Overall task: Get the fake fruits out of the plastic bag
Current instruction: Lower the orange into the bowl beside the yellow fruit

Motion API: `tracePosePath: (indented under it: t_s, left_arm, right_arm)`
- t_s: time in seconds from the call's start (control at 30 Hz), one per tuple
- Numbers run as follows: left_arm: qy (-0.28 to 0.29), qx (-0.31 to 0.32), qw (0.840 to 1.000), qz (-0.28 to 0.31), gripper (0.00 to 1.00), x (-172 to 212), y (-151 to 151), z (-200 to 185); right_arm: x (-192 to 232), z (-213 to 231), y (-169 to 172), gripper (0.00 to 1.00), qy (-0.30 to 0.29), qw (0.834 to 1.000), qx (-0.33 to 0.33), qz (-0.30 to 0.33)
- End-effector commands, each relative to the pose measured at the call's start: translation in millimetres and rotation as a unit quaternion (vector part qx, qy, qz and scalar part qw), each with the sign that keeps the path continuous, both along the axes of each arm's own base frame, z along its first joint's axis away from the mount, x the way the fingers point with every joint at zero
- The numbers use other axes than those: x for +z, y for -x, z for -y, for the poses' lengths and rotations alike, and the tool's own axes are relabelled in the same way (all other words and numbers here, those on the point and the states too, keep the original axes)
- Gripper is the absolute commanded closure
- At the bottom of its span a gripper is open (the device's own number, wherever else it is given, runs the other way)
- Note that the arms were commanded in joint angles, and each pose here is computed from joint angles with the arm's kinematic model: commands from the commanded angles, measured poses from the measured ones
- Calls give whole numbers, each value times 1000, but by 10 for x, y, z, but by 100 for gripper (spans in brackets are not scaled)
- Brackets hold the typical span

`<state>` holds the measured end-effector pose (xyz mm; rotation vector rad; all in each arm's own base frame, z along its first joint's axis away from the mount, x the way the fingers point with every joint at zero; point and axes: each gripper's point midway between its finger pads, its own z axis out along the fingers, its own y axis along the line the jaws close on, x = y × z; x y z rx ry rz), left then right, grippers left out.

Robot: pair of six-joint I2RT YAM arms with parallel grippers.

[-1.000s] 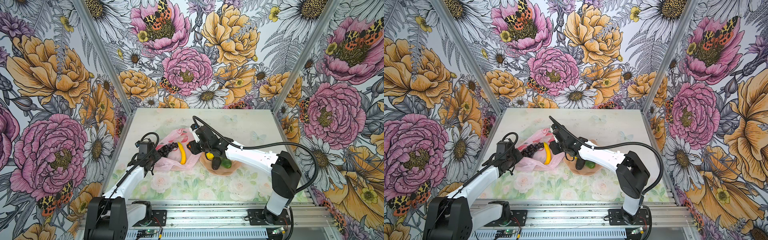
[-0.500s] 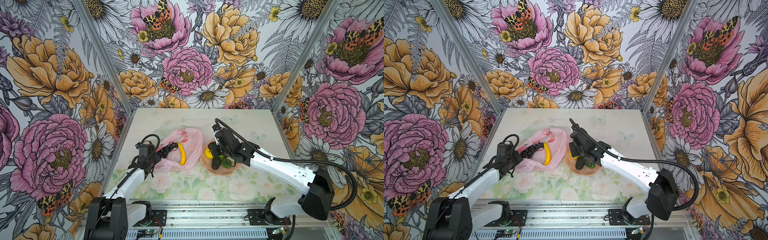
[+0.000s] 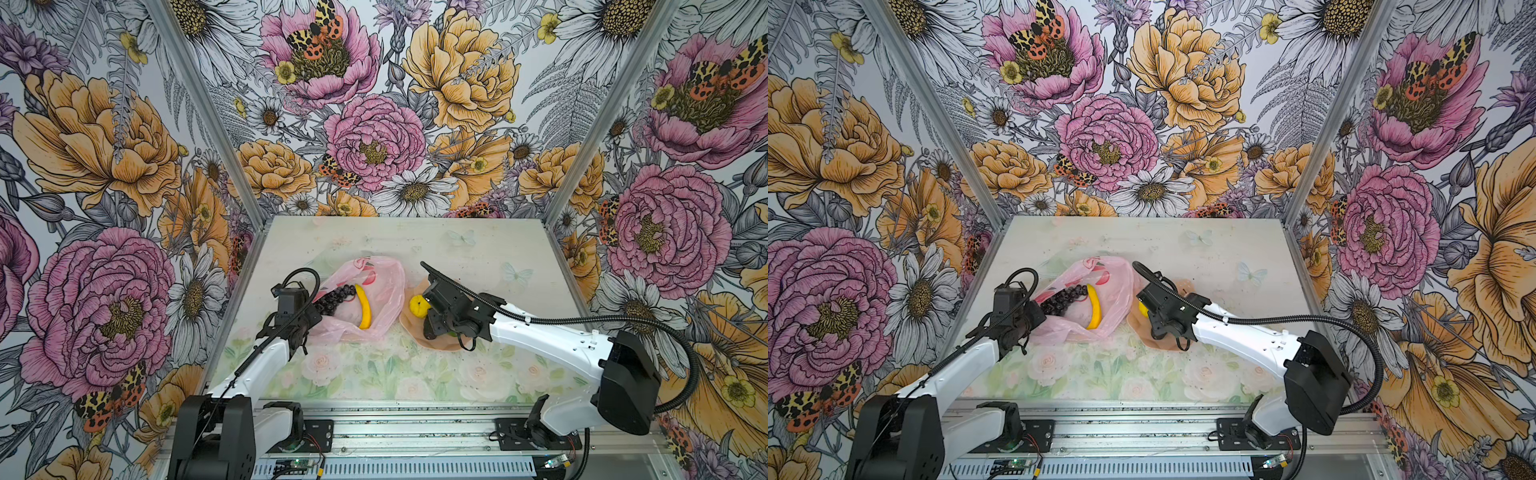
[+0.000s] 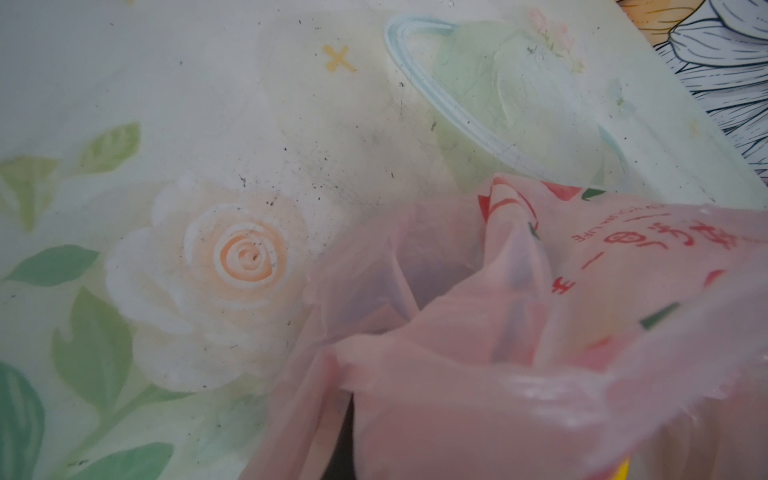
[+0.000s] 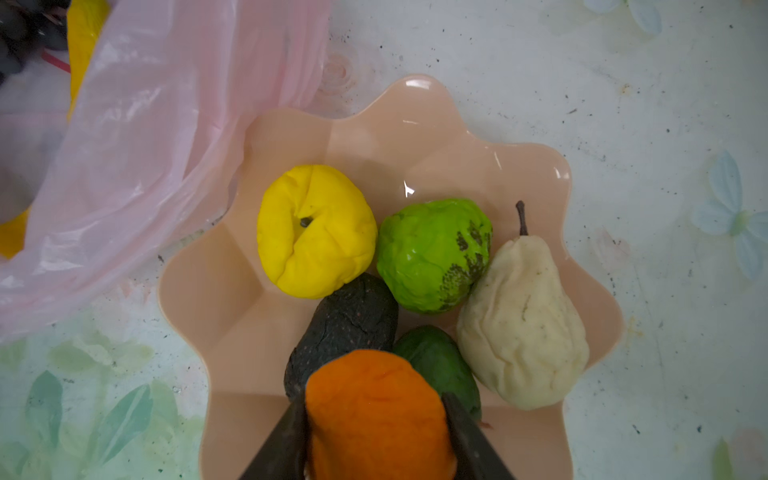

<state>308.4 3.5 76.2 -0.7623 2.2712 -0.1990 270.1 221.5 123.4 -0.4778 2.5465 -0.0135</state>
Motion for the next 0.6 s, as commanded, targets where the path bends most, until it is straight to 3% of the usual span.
tracePosePath:
  t_s: [0.0,0.57]
  left_arm:
    - [-6,-2,1000,9,100,14,-16,-20]
    - [-3,-5,1000,10,100,16,-13,-8]
  right_arm:
    - [21,47,-83,56,28,999,-15,15]
    - [-157,7,-282,54,92,996,-11,21]
